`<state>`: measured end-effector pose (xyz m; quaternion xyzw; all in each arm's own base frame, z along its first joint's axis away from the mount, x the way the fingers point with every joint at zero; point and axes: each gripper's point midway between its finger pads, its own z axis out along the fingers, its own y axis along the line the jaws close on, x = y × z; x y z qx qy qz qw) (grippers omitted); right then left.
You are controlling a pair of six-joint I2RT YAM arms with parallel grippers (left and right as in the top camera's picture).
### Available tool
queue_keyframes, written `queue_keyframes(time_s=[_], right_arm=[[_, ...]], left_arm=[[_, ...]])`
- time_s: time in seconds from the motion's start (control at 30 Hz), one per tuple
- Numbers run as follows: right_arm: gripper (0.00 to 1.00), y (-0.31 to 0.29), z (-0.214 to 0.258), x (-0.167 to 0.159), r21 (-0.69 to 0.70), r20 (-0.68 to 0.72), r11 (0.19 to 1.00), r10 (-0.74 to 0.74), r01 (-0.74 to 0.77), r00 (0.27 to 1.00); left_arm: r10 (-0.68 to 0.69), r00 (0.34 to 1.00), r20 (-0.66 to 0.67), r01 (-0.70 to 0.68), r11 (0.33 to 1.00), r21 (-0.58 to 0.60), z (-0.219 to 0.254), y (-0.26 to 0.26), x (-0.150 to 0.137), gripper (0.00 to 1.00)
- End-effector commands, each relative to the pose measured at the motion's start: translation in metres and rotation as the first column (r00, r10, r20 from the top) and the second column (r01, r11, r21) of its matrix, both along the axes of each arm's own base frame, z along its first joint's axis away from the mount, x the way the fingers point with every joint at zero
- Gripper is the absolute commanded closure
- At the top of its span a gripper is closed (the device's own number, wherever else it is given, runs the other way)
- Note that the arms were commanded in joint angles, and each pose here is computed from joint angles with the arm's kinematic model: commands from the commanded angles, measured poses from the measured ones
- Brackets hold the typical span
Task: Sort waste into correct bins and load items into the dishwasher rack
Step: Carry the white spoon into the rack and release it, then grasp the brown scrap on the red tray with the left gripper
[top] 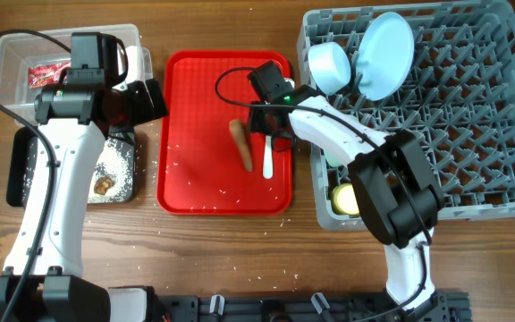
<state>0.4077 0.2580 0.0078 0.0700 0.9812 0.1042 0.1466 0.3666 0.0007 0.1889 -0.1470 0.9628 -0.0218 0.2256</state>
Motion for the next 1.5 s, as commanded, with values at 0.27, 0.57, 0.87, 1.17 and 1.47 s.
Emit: queue_keyframes(time_s=[0.27,0.57,0.87,1.17,1.47], right_arm=[[0.95,-0.006,-0.046,-0.025,-0.019,-0.147,0.999,-0.035,0.033,0.989],[0.96,0.004,0.042,-0.002,0.043,0.027,0.985,0.165,-0.166,0.986],[0.96,-0.152,0.252,-0.028,-0.034,0.373,0.97,-0.211,0.24,0.903],[0.95,-0.32,0.202,-0.057,-0.115,0.259,0.684,-0.679,0.72,0.686],[0.95,-0.317,0.127,-0.054,-0.101,0.228,0.696,-0.679,0.711,0.697]], left_arm=[[0.0,1.0,0.028,0.0,1.0,0.013,0.01,0.003,0.002,0.0],[0.0,1.0,0.028,0.0,1.0,0.013,0.01,0.003,0.002,0.0],[0.0,1.0,0.028,0.0,1.0,0.013,0.01,0.003,0.002,0.0],[0.0,1.0,0.028,0.0,1.0,0.013,0.01,0.003,0.002,0.0],[0.0,1.0,0.028,0.0,1.0,0.013,0.01,0.003,0.002,0.0]])
